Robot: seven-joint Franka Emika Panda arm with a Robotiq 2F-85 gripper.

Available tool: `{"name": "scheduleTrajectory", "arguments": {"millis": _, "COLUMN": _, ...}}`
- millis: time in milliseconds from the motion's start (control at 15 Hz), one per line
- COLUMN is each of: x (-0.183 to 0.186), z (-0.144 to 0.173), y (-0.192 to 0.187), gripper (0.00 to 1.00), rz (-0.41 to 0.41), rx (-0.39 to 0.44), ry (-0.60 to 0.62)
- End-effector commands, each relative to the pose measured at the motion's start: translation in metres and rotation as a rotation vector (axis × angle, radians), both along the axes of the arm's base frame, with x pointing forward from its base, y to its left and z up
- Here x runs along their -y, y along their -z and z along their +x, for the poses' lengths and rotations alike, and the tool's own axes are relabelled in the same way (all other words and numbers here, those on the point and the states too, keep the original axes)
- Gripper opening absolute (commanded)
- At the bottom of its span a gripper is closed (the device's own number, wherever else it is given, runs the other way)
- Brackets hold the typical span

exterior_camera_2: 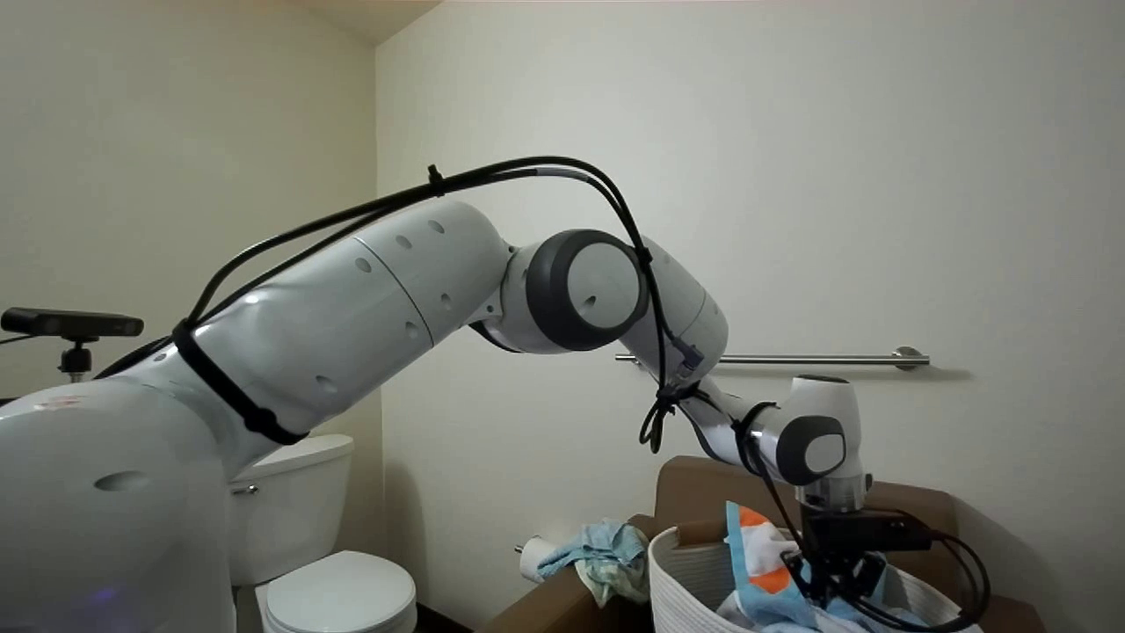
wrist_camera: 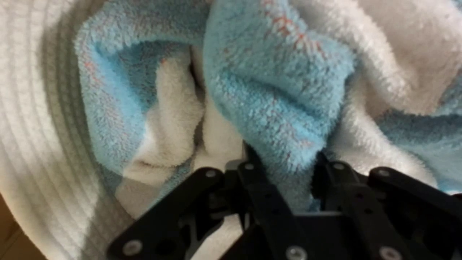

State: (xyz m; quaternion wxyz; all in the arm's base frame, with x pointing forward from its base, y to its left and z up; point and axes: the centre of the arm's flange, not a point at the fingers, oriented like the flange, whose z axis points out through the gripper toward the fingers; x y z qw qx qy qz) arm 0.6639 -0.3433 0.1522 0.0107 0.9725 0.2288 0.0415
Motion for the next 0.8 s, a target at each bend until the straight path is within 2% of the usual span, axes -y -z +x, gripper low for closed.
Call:
{"name": "scheduleTrajectory", "arguments": {"millis": 0, "x": 0.002, "z": -0.007, "y": 0.022, "gripper": 0.08, "rz": 0.038, "rx": -0.024, "ry": 0.011}}
{"name": "scheduleTrajectory", "arguments": {"millis": 600, "x": -0.007, "z": -0.017, "y": 0.013, "gripper": 0.08, "rz": 0.052, "rx": -0.006, "ry": -0.029}}
{"name": "scheduleTrajectory", "arguments": {"millis": 667, "x": -0.008, "z": -0.018, "y": 0.013, "gripper": 0.58, "rz": 0.050, "rx": -0.005, "ry": -0.029}}
{"name": "scheduleTrajectory", "arguments": {"millis": 733, "x": -0.008, "z": -0.018, "y": 0.013, "gripper": 0.59, "rz": 0.049, "rx": -0.005, "ry": -0.030}}
